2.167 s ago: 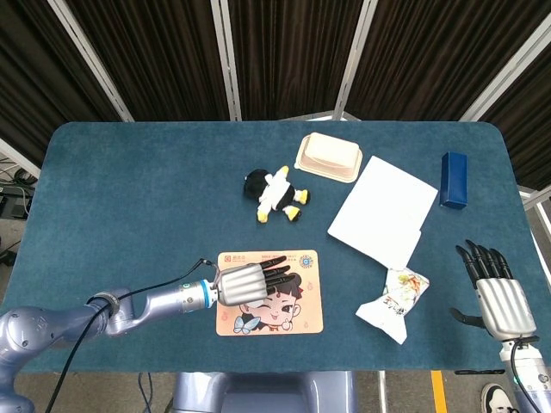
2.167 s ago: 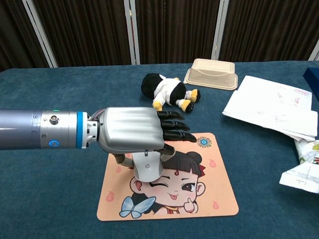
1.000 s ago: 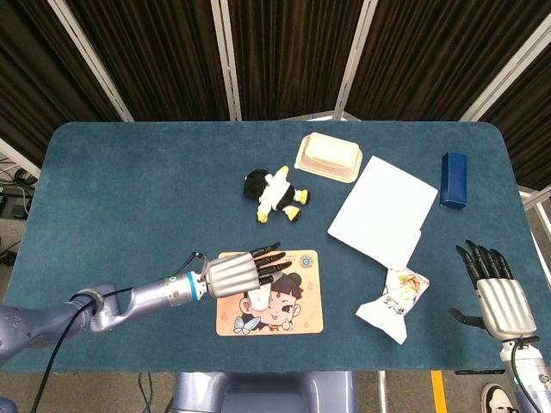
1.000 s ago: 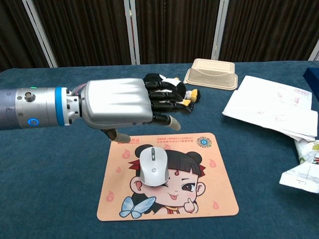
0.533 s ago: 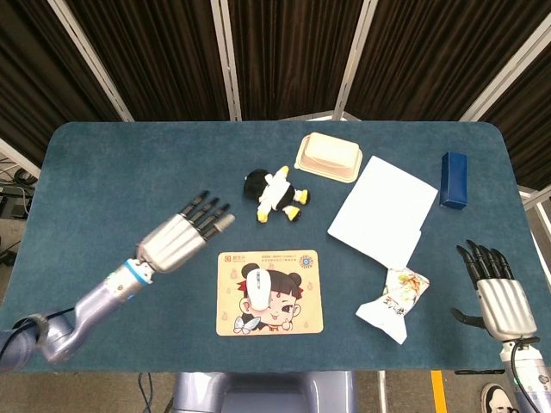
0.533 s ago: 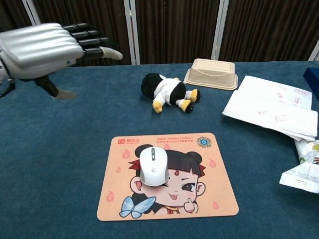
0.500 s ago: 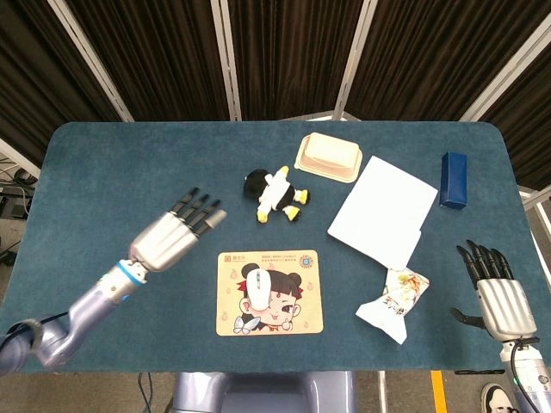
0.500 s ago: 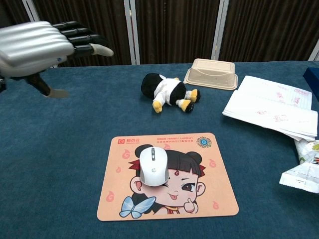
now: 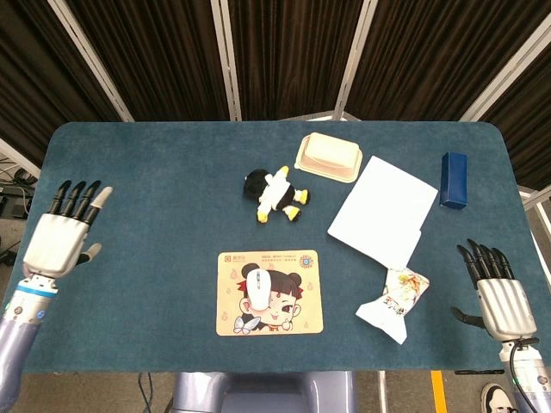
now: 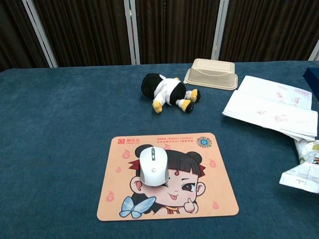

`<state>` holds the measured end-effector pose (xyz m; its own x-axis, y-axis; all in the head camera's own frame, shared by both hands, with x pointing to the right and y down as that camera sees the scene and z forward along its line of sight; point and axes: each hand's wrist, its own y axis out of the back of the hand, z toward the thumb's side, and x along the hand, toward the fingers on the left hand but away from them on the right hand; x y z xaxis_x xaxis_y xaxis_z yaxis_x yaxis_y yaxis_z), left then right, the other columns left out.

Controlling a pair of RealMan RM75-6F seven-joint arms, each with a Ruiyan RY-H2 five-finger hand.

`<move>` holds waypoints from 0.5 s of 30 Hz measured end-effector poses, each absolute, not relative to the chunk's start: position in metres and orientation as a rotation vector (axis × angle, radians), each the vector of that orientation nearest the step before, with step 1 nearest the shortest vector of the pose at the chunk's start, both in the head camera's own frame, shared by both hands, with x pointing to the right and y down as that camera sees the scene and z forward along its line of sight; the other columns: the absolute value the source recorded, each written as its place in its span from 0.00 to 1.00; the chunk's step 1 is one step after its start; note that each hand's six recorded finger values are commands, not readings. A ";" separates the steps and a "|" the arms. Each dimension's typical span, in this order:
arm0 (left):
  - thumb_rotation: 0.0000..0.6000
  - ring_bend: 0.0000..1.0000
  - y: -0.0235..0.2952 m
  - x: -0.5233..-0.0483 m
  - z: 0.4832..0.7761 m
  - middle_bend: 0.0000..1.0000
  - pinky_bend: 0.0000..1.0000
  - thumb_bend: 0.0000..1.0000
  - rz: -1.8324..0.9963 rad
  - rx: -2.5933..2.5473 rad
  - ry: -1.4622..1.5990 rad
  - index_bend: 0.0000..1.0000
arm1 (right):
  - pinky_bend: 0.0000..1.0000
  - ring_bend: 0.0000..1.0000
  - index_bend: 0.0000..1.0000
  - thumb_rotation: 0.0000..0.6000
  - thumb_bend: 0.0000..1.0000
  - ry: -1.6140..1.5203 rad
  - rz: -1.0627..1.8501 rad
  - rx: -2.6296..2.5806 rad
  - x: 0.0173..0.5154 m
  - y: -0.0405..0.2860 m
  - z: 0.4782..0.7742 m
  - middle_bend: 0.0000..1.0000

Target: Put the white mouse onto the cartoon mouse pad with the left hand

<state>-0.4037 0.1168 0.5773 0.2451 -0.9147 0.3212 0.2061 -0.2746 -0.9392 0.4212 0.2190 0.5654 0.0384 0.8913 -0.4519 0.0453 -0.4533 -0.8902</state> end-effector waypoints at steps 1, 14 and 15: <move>1.00 0.00 0.119 -0.409 0.577 0.00 0.00 0.18 -1.293 -1.414 0.728 0.03 | 0.00 0.00 0.01 1.00 0.11 -0.969 1.499 -1.601 0.421 0.219 0.565 0.00; 1.00 0.00 0.160 -0.453 0.568 0.00 0.00 0.19 -1.380 -1.518 0.938 0.00 | 0.00 0.00 0.01 1.00 0.11 -0.969 1.497 -1.601 0.421 0.219 0.565 0.00; 1.00 0.00 0.164 -0.455 0.567 0.00 0.00 0.19 -1.388 -1.512 0.950 0.00 | 0.00 0.00 0.01 1.00 0.11 -0.970 1.498 -1.601 0.421 0.219 0.565 0.00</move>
